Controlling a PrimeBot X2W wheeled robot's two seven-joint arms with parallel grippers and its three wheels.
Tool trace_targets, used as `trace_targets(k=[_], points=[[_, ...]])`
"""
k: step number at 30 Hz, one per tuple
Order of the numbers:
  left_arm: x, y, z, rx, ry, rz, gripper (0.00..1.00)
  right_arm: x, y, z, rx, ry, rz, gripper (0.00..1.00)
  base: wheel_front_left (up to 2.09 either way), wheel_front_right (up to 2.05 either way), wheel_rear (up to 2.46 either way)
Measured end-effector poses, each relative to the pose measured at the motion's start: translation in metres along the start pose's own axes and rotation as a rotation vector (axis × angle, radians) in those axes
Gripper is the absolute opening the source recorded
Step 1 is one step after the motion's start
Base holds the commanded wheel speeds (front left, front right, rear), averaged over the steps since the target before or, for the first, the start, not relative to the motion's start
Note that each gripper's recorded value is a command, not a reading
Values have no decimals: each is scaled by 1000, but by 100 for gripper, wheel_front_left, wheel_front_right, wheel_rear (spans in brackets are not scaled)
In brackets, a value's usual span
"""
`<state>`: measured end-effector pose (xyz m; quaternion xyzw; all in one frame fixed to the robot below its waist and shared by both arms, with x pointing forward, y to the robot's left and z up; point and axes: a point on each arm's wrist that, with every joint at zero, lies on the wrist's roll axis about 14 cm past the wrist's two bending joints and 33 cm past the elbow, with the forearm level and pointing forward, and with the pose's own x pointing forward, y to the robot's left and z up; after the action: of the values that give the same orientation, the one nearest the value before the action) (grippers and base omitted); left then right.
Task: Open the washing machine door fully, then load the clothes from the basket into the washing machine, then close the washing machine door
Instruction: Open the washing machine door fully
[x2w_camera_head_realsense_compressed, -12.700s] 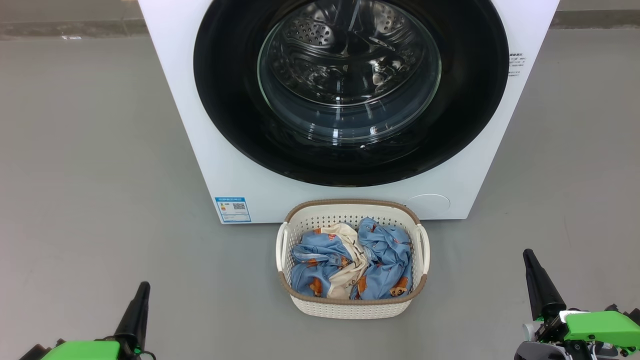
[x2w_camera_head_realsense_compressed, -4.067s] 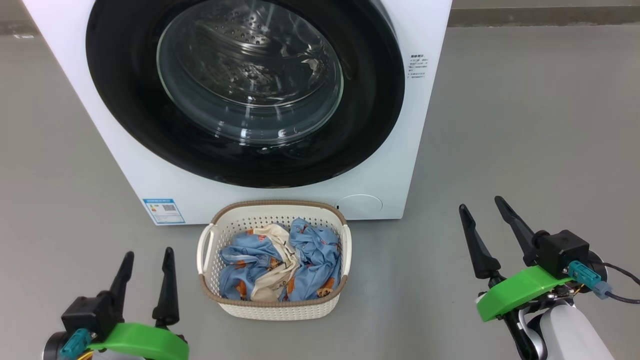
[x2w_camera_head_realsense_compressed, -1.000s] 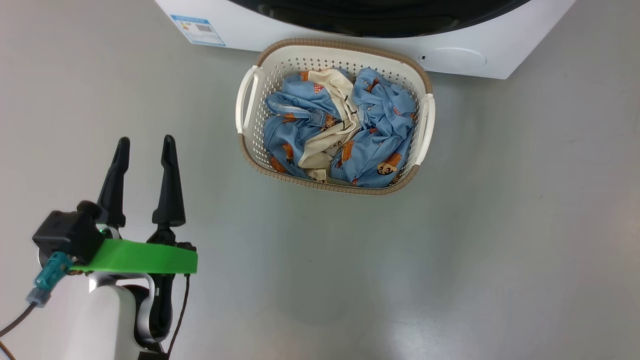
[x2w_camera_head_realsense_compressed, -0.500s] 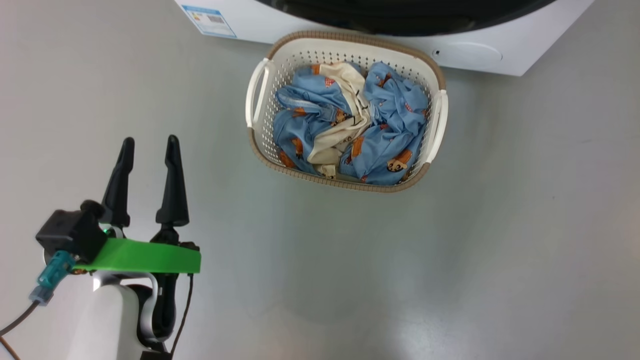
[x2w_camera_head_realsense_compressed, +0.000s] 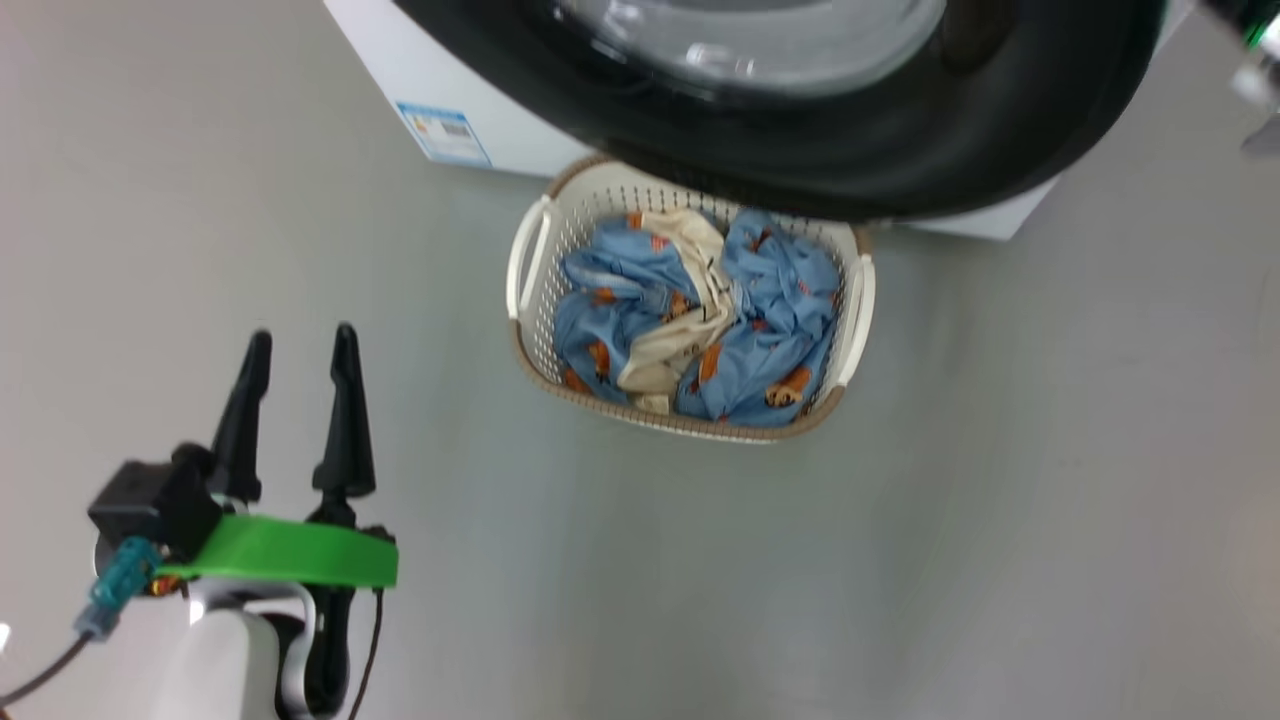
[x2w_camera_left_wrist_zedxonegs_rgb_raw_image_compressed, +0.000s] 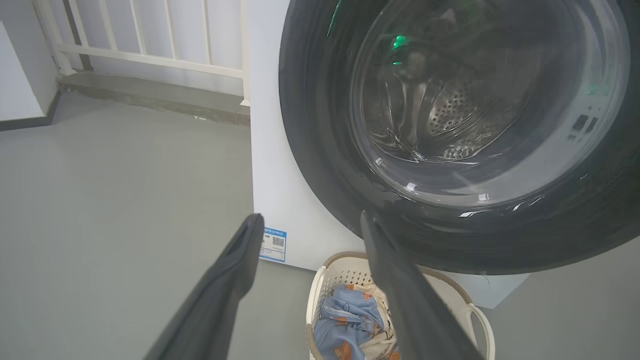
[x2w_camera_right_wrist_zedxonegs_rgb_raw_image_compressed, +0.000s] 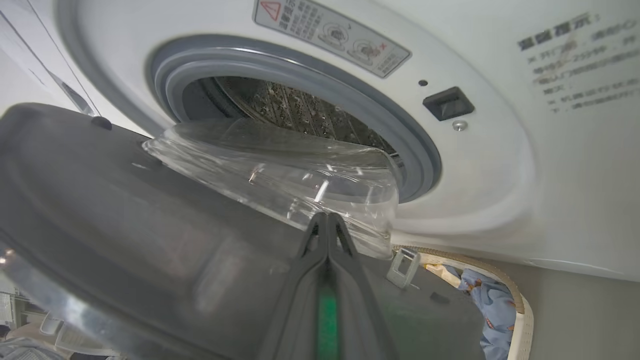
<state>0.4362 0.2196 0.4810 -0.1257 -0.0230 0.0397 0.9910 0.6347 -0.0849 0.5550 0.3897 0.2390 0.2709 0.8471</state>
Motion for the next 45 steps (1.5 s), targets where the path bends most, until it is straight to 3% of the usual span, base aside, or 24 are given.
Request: trace_targets(k=[8,16,26,45], points=[[-34,10,10,14,-5,36,100,-24,26,-44,42,73,56,0,0,0,0],[-69,20,20,28,-21,72,100,-40,74,-105,69,200,164,0,0,0,0],[-103,32,36,43,-62,103,100,-65,107,-147,94,279,236,0,0,0,0],[-151,70,57,75,-114,220,100,-56,163,-233,112,489,368,0,0,0,0]])
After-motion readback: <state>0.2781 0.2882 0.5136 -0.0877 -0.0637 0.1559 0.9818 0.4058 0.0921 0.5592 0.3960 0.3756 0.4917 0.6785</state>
